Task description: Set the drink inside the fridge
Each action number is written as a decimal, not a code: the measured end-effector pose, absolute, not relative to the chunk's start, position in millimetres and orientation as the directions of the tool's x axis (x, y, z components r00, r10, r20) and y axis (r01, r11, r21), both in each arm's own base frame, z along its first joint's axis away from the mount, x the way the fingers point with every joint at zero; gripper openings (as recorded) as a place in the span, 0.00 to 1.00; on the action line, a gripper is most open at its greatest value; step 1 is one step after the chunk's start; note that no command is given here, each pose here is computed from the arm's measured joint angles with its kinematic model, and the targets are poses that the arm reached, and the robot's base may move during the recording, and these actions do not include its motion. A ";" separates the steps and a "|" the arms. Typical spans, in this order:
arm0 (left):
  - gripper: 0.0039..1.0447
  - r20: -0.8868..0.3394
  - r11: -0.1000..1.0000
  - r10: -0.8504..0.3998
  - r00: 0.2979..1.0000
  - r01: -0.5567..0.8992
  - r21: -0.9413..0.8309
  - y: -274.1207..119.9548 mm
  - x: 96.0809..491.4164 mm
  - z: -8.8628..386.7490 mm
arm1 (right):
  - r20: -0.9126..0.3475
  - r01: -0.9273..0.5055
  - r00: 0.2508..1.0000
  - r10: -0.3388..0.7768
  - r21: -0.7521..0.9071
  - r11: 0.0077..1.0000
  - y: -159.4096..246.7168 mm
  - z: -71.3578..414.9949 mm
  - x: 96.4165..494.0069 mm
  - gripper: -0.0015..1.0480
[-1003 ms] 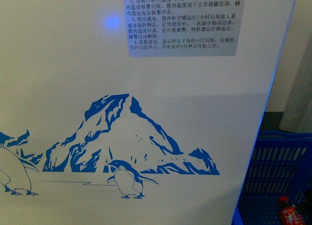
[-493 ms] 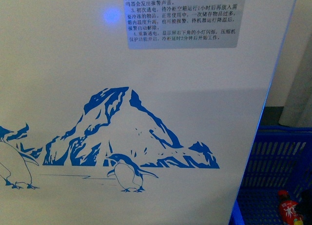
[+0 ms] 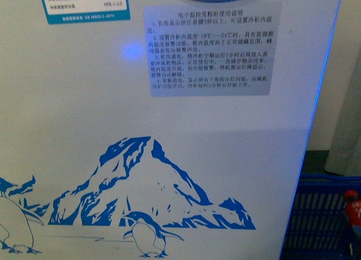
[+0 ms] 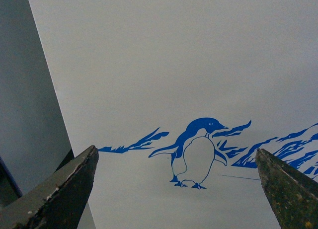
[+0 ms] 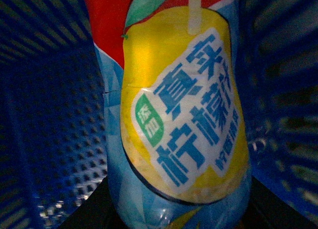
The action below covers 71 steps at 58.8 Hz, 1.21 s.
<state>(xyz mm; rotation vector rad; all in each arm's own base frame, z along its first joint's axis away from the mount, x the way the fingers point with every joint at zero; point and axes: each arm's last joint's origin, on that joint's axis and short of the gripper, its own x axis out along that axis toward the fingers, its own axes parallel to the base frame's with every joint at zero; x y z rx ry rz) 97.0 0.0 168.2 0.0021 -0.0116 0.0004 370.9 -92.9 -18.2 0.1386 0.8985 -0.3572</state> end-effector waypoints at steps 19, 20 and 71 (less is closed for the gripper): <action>0.92 0.012 1.000 0.000 1.000 0.000 0.002 0.0 97.0 168.2 | -0.435 0.253 0.881 -0.188 0.098 0.962 -66.7 196.2 309.4 0.41; 0.92 0.012 1.000 0.000 1.000 0.000 0.002 0.0 96.9 168.3 | -0.408 0.251 0.893 -0.190 0.101 0.963 -64.5 207.1 301.5 0.41; 0.92 0.012 1.000 0.000 1.000 0.000 0.002 0.0 97.0 168.2 | -0.014 0.339 0.940 -0.340 0.136 0.931 12.0 258.7 108.8 0.41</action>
